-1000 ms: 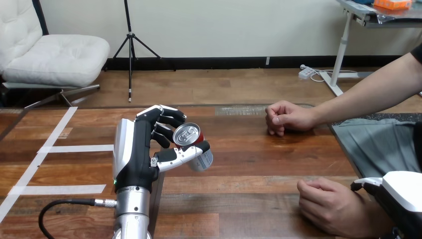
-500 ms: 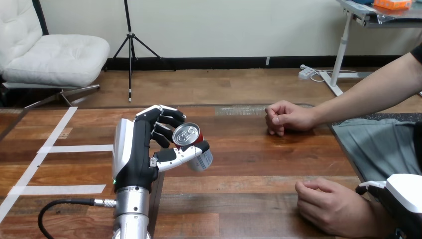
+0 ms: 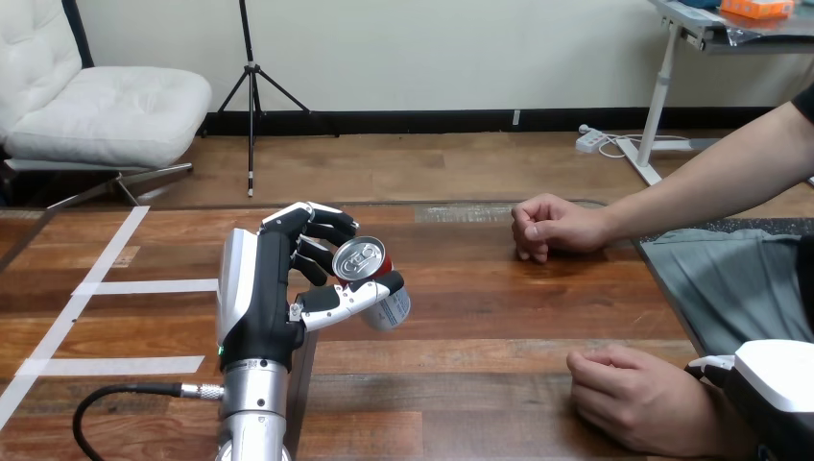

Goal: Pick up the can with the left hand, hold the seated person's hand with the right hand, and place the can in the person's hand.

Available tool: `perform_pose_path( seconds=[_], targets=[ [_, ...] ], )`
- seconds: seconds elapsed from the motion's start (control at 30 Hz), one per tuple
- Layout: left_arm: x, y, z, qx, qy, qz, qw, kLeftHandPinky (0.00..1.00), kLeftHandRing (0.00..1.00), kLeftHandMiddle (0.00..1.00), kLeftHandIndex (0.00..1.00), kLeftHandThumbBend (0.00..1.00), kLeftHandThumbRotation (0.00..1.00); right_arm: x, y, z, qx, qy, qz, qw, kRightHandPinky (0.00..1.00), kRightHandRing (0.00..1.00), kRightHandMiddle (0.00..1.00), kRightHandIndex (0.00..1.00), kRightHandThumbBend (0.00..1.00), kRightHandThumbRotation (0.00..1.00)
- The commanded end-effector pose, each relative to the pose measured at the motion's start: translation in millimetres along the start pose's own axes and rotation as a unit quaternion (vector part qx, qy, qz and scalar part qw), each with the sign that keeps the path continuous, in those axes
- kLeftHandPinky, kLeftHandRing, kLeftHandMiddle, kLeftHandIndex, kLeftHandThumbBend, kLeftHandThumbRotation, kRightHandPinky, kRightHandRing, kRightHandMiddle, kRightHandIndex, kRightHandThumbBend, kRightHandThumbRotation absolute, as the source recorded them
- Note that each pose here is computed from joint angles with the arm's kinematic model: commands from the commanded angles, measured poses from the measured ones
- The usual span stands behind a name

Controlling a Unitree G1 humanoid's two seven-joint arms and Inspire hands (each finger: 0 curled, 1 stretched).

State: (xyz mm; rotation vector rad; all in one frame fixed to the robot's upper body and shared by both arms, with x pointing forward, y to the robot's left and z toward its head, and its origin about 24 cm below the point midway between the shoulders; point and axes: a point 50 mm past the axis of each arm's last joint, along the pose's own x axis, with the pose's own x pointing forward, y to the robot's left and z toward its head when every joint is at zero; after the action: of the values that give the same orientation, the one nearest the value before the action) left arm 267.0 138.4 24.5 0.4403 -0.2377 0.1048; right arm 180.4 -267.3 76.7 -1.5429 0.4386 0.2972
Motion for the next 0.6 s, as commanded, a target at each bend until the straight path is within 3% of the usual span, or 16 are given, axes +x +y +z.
perform_pose_path(
  seconds=[0.0,0.57],
  targets=[
    [18.9,10.9,26.5,-0.011,-0.071,0.028,0.997,0.33,0.4,0.46,0.5,0.71,0.0,7.2,-12.1,1.1,-0.016,0.003,-0.019,0.9997,0.87,0.9,0.9,0.85,0.86,0.11],
    [18.5,11.4,27.1,-0.011,-0.07,0.026,0.9971,0.34,0.4,0.47,0.5,0.71,0.0,12.6,-9.2,0.2,-0.014,0.015,-0.016,0.9997,0.86,0.89,0.89,0.85,0.82,0.14]
  ],
)
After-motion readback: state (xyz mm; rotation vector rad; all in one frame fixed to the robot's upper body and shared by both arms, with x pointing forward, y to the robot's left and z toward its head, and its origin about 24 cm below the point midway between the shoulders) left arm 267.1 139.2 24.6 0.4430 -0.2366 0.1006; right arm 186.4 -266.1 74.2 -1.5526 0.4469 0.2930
